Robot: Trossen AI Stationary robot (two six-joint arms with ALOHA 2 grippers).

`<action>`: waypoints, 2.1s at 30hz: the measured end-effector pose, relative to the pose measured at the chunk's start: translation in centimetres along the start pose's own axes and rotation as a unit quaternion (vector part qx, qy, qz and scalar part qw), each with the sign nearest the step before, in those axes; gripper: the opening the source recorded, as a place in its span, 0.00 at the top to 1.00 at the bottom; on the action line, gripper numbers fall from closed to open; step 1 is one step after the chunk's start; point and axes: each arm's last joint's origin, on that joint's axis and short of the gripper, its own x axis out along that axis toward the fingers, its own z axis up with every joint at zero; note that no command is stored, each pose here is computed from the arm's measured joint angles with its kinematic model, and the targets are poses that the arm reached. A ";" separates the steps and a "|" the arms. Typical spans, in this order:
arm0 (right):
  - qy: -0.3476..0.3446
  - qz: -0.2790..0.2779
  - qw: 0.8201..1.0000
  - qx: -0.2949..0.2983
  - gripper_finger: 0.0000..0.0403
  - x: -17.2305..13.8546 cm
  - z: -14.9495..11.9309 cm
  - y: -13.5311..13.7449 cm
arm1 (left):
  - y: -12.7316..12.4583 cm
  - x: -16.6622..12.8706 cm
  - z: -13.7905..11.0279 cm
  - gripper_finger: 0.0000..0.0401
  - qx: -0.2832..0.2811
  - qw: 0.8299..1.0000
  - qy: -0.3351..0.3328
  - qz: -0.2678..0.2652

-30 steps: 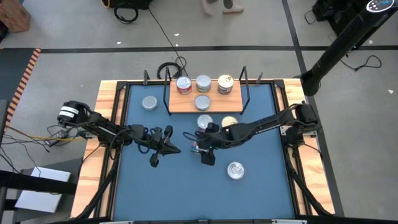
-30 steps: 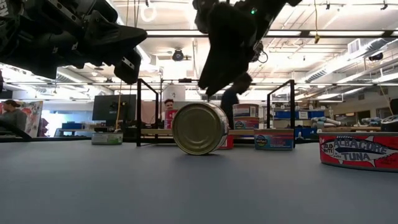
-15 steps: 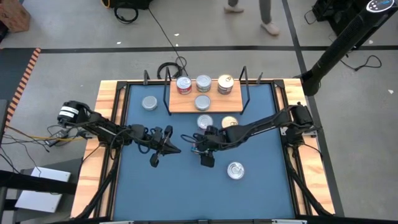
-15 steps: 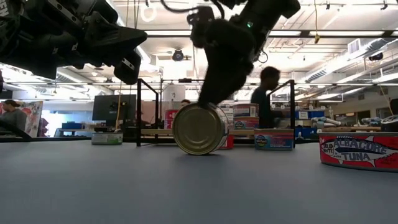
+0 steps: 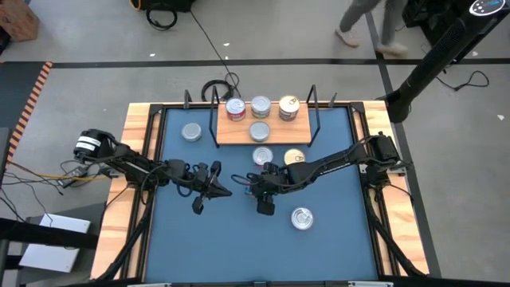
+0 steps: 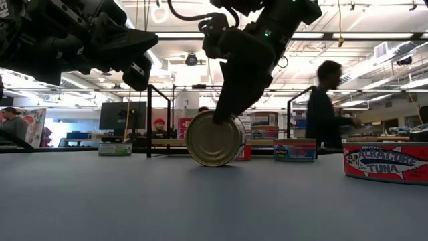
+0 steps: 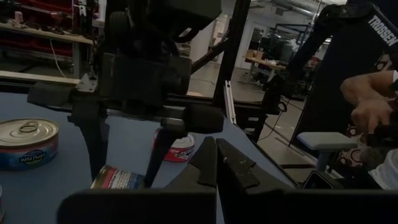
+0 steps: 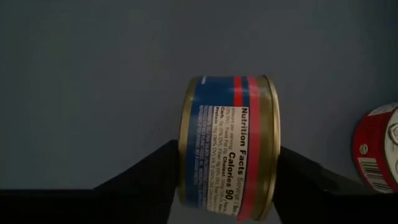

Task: Stack canned seafood by type on shelf
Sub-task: Put the blue tuna can aligned with the stacked blue tuna can on the shelf

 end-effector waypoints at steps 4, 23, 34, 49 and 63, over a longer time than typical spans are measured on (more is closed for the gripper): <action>-0.002 0.001 1.000 -0.006 0.52 -0.3 0.1 0.0 | 0.0 0.0 0.0 1.00 0.000 1.000 0.000 0.000; 0.085 -0.325 0.925 -0.178 0.52 -7.5 0.4 -1.8 | 0.0 0.0 0.0 1.00 0.001 1.000 -0.001 0.000; 0.164 -0.408 0.876 -0.197 0.52 -4.4 -2.4 -7.2 | 0.0 0.0 0.0 1.00 0.001 1.000 0.000 0.000; 0.195 -0.424 0.862 -0.197 0.52 -1.2 -5.1 -11.7 | 0.0 0.0 0.0 1.00 0.000 1.000 0.000 0.000; 0.195 -0.411 0.875 -0.167 0.21 -1.1 -5.1 -12.5 | 0.0 0.0 0.0 1.00 -0.001 1.000 0.000 0.000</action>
